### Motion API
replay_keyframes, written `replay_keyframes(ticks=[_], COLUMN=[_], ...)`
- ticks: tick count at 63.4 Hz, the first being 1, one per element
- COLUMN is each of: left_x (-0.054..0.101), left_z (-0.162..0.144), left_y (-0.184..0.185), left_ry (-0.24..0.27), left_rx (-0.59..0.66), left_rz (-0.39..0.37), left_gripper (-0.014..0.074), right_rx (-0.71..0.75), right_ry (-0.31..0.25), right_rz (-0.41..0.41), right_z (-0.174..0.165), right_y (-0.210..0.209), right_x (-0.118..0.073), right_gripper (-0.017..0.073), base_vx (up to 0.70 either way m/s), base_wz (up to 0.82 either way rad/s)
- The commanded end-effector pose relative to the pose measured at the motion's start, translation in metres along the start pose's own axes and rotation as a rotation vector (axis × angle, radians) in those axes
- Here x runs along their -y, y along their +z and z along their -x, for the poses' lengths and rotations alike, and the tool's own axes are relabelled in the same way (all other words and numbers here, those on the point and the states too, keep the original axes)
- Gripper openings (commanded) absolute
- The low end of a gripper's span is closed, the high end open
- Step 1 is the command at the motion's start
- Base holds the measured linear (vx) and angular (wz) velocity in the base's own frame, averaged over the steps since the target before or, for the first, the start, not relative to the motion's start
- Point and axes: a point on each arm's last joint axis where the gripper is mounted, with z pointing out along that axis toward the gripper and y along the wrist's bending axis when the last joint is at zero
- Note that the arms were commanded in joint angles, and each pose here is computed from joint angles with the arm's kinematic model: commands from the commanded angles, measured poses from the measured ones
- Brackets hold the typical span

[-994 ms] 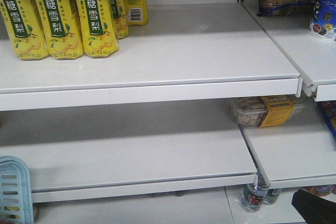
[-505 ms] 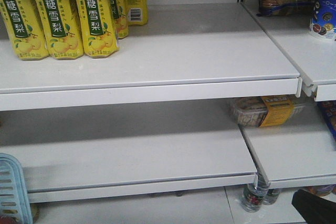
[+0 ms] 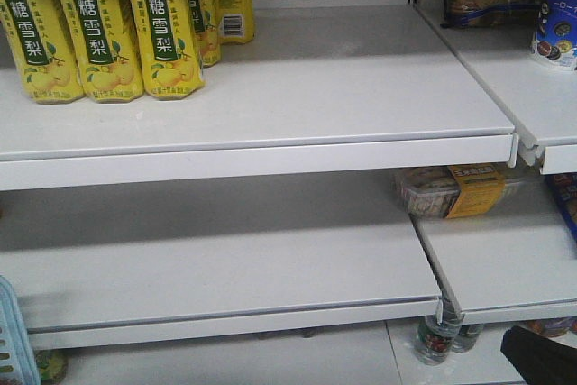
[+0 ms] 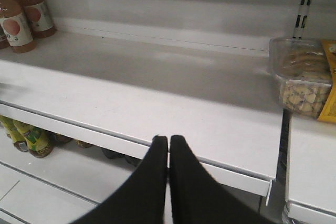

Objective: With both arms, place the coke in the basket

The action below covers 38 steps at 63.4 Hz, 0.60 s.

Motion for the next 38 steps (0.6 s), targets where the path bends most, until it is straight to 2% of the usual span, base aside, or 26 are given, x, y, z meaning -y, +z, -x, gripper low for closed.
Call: replay_keyframes(ticks=[1, 26, 38], left_x=[0.0022, 0.0003, 0.0002], left_z=[0.0136, 0.0141, 0.0136], left_y=[-0.0027, -0.0028, -0.0027], left_ry=[0.058, 0.106, 0.107], left_rx=[0.169, 0.177, 0.171], left_rz=[-0.014, 0.025, 0.027], left_gripper=[-0.0006, -0.0006, -0.0006], right_rx=[0.064, 0.064, 0.064], right_ry=[0.010, 0.010, 0.010], right_rz=[-0.026, -0.026, -0.026], right_z=[0.0123, 0.0123, 0.0123], right_y=[-0.0021, -0.0021, -0.0021], right_x=[0.0017, 0.0017, 0.0017], right_gripper=[-0.0005, -0.0005, -0.0005], base_vx=[0.00, 0.00, 0.00], base_wz=[0.00, 0.00, 0.00])
